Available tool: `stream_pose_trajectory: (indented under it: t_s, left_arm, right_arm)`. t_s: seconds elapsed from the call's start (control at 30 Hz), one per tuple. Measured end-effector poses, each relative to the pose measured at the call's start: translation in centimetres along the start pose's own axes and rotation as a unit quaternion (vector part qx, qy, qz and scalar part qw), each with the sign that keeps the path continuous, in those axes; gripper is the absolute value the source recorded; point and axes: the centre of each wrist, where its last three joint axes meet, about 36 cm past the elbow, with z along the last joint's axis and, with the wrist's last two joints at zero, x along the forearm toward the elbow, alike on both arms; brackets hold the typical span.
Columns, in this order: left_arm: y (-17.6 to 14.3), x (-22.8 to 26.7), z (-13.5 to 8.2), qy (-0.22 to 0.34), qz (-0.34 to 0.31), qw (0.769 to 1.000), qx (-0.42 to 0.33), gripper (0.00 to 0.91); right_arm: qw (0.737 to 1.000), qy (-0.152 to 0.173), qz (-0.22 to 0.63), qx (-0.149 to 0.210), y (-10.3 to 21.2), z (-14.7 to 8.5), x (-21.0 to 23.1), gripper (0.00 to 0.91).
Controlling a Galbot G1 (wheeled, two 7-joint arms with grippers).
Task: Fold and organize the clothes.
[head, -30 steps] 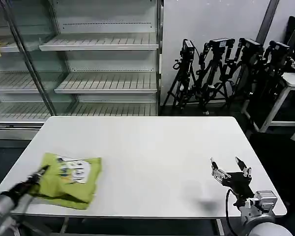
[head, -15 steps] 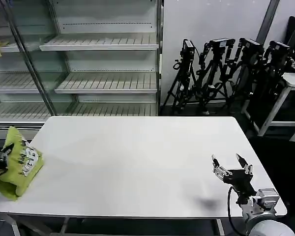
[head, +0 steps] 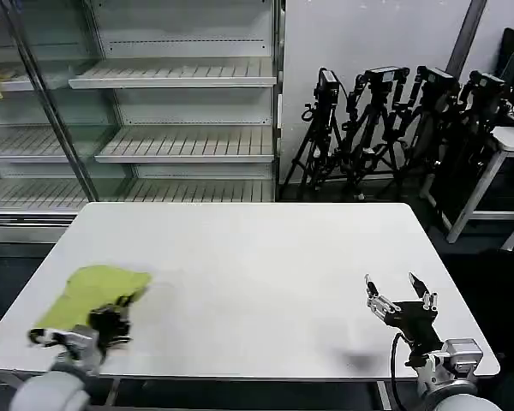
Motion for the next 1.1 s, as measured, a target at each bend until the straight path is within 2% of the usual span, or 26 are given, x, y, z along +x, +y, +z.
stream_pose_trajectory:
  t_s: [0.2, 0.4, 0.57, 0.73, 0.77, 0.8, 0.83, 0.87, 1.1]
  left_arm:
    - [-4.6, -1.9, -1.5, -0.005, 0.046, 0.999, 0.029, 0.050]
    - [-7.7, -3.8, -3.1, -0.002, 0.085, 0.991, 0.098, 0.050]
    - [-9.1, -5.2, -4.5, 0.004, 0.110, 0.980, 0.166, 0.050]
    - [-9.7, -6.4, -6.0, 0.013, 0.143, 0.958, 0.250, 0.050]
    - [-9.8, -6.5, -6.2, 0.015, 0.151, 0.951, 0.268, 0.081]
    - [-9.9, -6.6, -6.5, 0.017, 0.159, 0.946, 0.283, 0.191]
    - [-10.0, -6.6, -6.6, 0.019, 0.169, 0.939, 0.298, 0.736]
    - [-10.2, -6.7, -6.8, 0.022, 0.179, 0.933, 0.312, 0.907]
    - [-10.0, -7.3, -8.3, 0.022, 0.233, 0.892, 0.386, 0.907]
  right_arm:
    - [1.000, 0.003, 0.002, -0.001, 0.4, 0.3, 0.3, 0.907]
    - [1.000, -0.001, 0.003, 0.000, 0.6, 0.1, 0.5, 0.907]
    - [1.000, -0.001, 0.005, 0.002, 0.5, 0.0, 0.6, 0.907]
    - [1.000, 0.000, 0.005, 0.002, 0.6, 0.1, 0.6, 0.907]
    - [1.000, 0.000, 0.005, 0.002, 0.7, 0.1, 0.6, 0.907]
    - [1.000, 0.000, 0.005, 0.002, 0.7, 0.1, 0.6, 0.907]
    - [1.000, 0.000, 0.005, 0.003, 0.7, 0.1, 0.6, 0.907]
    - [1.000, 0.000, 0.005, 0.003, 0.7, 0.1, 0.6, 0.907]
    - [1.000, -0.003, 0.002, 0.005, 0.8, -0.1, 0.6, 0.907]
